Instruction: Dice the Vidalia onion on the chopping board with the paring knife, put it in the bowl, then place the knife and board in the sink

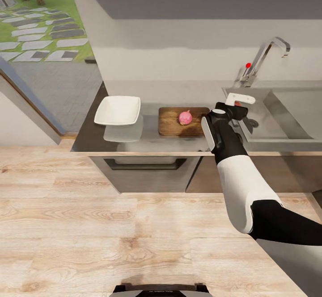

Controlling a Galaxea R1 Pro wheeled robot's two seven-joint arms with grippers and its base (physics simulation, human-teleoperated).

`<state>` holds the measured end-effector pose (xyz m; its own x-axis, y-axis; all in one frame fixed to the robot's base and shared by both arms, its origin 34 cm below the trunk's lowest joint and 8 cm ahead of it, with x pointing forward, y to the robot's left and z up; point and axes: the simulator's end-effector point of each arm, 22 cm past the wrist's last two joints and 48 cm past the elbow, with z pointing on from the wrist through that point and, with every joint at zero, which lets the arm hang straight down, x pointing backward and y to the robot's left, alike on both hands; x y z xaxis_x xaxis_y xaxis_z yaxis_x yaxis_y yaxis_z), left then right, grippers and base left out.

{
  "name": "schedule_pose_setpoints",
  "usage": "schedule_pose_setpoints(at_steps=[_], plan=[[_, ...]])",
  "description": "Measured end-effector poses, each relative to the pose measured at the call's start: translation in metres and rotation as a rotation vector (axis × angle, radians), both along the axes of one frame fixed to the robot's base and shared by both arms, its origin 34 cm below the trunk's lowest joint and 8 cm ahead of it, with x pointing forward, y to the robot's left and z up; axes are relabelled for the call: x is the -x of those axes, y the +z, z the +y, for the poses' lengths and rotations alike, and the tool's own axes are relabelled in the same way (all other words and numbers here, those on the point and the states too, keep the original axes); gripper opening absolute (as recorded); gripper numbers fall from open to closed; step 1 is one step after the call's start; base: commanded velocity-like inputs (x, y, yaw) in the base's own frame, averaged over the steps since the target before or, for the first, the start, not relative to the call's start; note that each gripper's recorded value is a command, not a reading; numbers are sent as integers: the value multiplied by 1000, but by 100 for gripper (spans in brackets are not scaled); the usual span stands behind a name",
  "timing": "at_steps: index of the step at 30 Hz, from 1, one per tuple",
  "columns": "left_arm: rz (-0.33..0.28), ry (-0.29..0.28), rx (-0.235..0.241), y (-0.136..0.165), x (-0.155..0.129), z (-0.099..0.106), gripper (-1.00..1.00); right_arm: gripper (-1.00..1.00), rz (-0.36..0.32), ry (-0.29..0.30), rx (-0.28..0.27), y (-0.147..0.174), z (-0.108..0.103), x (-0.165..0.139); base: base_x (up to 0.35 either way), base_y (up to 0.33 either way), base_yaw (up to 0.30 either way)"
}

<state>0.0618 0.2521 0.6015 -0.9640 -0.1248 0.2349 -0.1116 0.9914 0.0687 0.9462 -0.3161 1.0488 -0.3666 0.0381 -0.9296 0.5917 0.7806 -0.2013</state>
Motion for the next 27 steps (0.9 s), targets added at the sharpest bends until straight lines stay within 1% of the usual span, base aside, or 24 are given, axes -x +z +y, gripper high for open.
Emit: schedule_pose_setpoints(at_steps=[3, 7, 16, 21, 27], plan=[[0, 0, 0, 0, 0, 0, 100, -100, 4, 2, 0, 0, 0, 0, 0, 0, 0], [0, 0, 0, 0, 0, 0, 100, -100, 34, 5, 2, -5, 1, 2, 0, 0, 0], [0, 1, 0, 0, 0, 0, 100, -100, 36, -3, 6, -5, -1, 3, 0, 0, 0], [0, 1, 0, 0, 0, 0, 100, -100, 33, -23, 9, -4, -6, 5, 0, 38, 0], [0, 1, -1, 0, 0, 0, 100, -100, 21, -78, 28, 1, -16, 13, 0, 235, 0]])
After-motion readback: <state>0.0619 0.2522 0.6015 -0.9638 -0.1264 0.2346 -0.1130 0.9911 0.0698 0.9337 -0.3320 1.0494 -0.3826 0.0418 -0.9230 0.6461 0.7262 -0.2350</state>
